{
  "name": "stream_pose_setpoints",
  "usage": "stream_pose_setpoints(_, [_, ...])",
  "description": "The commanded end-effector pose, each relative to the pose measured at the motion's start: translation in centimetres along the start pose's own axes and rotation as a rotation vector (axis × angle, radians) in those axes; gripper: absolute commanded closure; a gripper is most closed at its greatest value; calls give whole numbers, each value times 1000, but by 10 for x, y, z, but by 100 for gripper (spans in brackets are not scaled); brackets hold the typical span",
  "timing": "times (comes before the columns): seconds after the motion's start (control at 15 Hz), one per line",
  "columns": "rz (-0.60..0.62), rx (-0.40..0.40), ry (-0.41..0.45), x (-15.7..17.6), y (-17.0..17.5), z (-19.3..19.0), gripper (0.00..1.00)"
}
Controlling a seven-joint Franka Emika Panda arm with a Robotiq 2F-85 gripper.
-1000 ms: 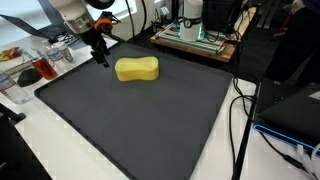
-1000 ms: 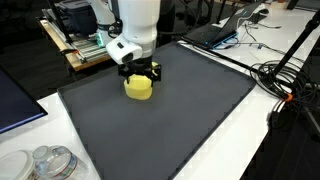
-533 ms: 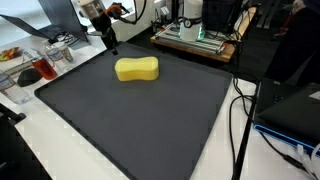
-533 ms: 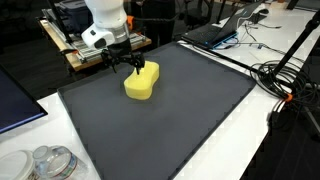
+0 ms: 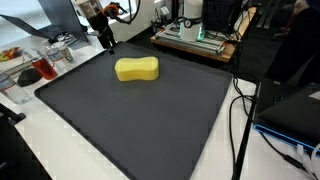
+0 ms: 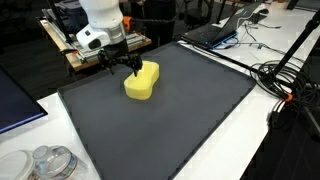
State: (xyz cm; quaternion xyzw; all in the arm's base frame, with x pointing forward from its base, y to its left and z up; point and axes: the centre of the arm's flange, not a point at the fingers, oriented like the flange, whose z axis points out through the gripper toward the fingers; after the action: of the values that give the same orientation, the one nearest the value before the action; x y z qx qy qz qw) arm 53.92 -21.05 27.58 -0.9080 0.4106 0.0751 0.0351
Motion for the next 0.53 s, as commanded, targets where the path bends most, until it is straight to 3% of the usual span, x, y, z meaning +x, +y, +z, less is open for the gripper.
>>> stream_pose_setpoints(0.0, [21, 65, -23, 48, 14, -7, 0])
stream_pose_setpoints(0.47, [-16, 217, -103, 98, 48, 18, 0])
